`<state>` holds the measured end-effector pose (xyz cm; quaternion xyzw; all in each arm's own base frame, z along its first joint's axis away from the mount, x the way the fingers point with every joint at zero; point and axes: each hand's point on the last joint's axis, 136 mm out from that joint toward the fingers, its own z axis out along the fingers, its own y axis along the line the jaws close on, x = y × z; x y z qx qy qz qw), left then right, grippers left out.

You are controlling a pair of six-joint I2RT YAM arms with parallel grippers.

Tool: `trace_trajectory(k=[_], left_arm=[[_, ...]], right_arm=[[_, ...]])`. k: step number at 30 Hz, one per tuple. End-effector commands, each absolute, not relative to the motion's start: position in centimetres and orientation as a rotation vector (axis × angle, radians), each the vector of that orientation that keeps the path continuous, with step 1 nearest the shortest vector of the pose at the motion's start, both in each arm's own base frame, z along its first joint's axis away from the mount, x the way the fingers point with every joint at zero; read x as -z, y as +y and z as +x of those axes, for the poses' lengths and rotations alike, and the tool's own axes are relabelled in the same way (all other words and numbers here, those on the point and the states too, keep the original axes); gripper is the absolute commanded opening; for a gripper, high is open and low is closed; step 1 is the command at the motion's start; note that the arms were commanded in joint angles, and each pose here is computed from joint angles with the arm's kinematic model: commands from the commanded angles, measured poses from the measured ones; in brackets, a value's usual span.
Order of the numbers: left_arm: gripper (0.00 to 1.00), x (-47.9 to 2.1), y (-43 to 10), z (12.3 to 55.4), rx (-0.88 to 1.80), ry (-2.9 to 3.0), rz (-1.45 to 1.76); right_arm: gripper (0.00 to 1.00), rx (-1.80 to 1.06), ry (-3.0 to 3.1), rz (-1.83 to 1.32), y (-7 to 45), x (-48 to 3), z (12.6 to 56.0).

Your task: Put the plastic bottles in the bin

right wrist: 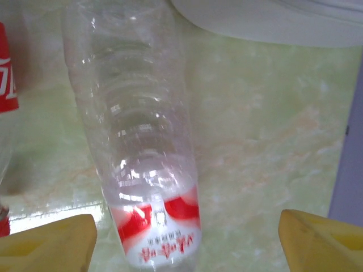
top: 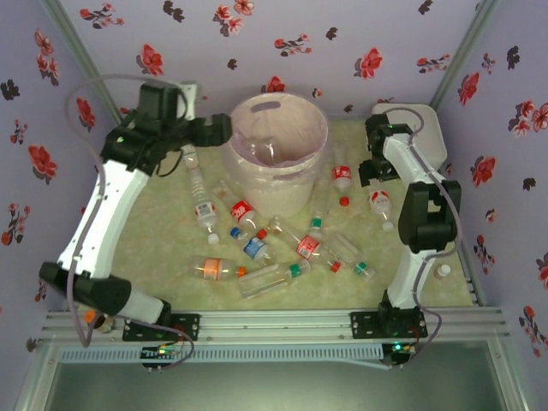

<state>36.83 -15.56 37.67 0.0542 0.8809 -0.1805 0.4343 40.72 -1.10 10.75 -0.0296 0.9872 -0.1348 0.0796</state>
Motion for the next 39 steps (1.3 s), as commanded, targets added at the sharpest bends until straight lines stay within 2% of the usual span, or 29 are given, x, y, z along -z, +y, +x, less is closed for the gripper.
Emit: trace_trajectory(k=[1, 7, 11, 16, 19, 21, 24, 32, 34, 39], left_arm=[[1.0, -33.7, -12.4, 35.2, 0.53, 2.314, -0.049], [1.0, -25.5, -6.5, 31.9, 0.365, 2.476, -0.318], [1.0, -22.3, -5.1, 31.1, 0.361, 2.484, -0.427], [1.0, -21.6, -4.2, 31.2, 0.337, 2.509, -0.46], [1.0, -21.6, -4.3, 31.5, 0.341, 2.506, -0.461], [1.0, -21.9, -4.3, 31.8, 0.341, 2.498, -0.452], [1.0, -22.9, -4.2, 32.3, 0.333, 2.476, -0.437], [1.0, -23.4, -4.3, 34.6, 0.343, 2.444, -0.429], [1.0, -23.0, -4.3, 35.5, 0.351, 2.444, -0.435], [1.0, -25.0, -3.4, 39.3, 0.348, 2.412, -0.424]], right_arm=[[0.83, 0.342, 2.948, -0.118, -0.6, -10.1, 42.7], [0.86, 0.347, 2.983, -0.118, -0.7, -7.9, 44.1], [0.85, 0.322, 2.997, -0.106, -0.8, -6.8, 44.7], [0.76, 0.272, 3.011, -0.097, -0.4, -6.0, 44.7], [0.7, 0.291, 3.008, -0.084, -0.7, -6.3, 44.5], [0.62, 0.29, 2.998, -0.065, -0.9, -6.7, 44.3], [0.58, 0.306, 2.977, -0.057, -1.3, -7.8, 44.0], [0.51, 0.262, 2.87, -0.026, -1.1, -15.1, 42.5], [0.51, 0.247, 2.801, -0.001, -1.2, -18.3, 42.0], [0.42, 0.098, 2.541, 0.063, 0.2, -28.4, 41.5]])
